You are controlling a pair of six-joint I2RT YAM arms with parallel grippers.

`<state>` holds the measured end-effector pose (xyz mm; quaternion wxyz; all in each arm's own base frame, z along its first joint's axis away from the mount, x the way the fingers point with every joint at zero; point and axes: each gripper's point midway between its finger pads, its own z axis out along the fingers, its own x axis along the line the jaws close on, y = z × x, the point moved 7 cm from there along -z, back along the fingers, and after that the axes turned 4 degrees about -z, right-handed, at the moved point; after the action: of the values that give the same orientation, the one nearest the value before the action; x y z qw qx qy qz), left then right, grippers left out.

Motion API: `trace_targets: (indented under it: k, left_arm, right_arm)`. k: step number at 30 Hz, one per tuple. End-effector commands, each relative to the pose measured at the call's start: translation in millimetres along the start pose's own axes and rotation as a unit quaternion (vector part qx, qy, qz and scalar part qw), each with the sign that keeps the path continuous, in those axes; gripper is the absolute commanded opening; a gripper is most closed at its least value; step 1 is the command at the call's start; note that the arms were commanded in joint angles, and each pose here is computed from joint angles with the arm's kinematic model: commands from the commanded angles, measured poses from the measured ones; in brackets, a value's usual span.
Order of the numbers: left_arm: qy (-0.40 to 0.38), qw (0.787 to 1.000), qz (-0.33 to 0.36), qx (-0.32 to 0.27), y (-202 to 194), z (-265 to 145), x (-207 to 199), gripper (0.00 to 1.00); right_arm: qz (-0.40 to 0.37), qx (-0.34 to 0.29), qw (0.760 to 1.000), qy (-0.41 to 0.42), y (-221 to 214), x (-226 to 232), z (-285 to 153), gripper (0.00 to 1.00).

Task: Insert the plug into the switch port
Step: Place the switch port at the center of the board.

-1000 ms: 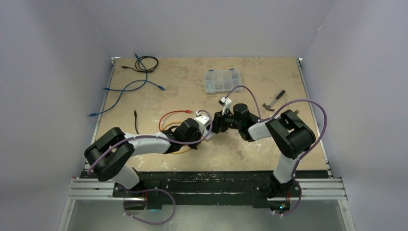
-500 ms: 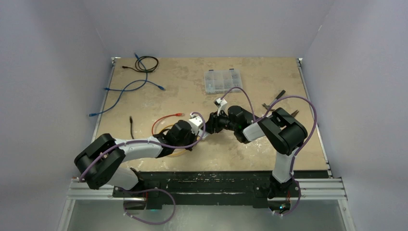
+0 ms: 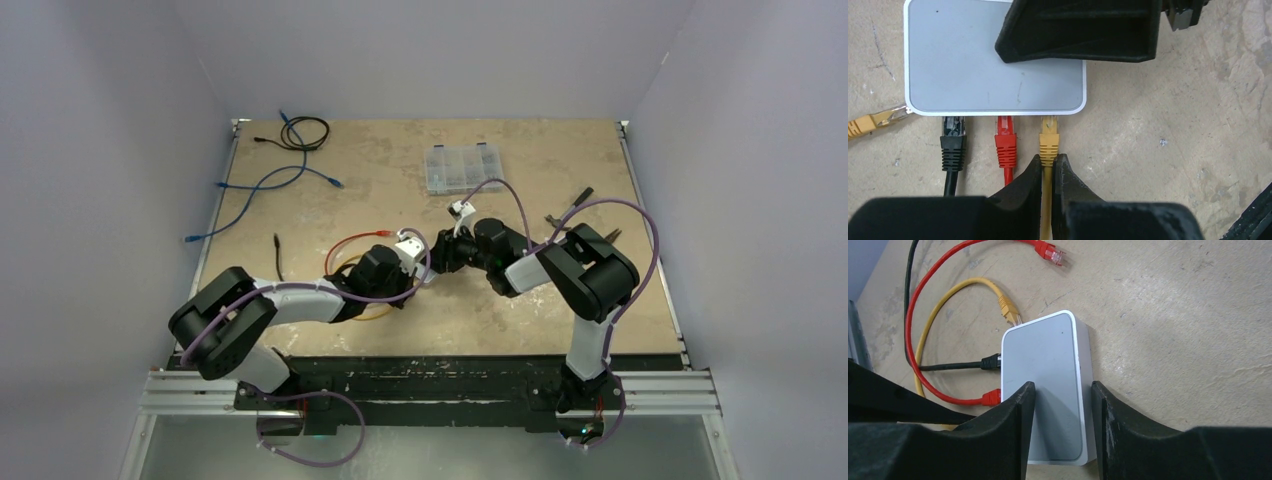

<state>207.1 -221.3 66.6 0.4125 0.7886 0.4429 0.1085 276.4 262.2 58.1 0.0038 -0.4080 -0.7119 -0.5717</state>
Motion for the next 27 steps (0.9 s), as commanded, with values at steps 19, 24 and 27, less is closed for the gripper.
trace_targets:
  k: [19,24,27]
  left_arm:
    - [0.056,0.984,0.034,-0.166,60,-17,16,0.00]
    - [0.064,0.985,0.034,-0.159,56,-12,19,0.00]
    - [0.069,0.984,0.035,-0.158,57,-9,20,0.03]
  right_arm:
    - [-0.087,-0.052,0.990,-0.102,111,14,-100,0.78]
    - [-0.112,-0.121,0.966,-0.199,141,24,-147,0.98]
    - [-0.120,-0.169,0.947,-0.246,154,34,-180,0.99]
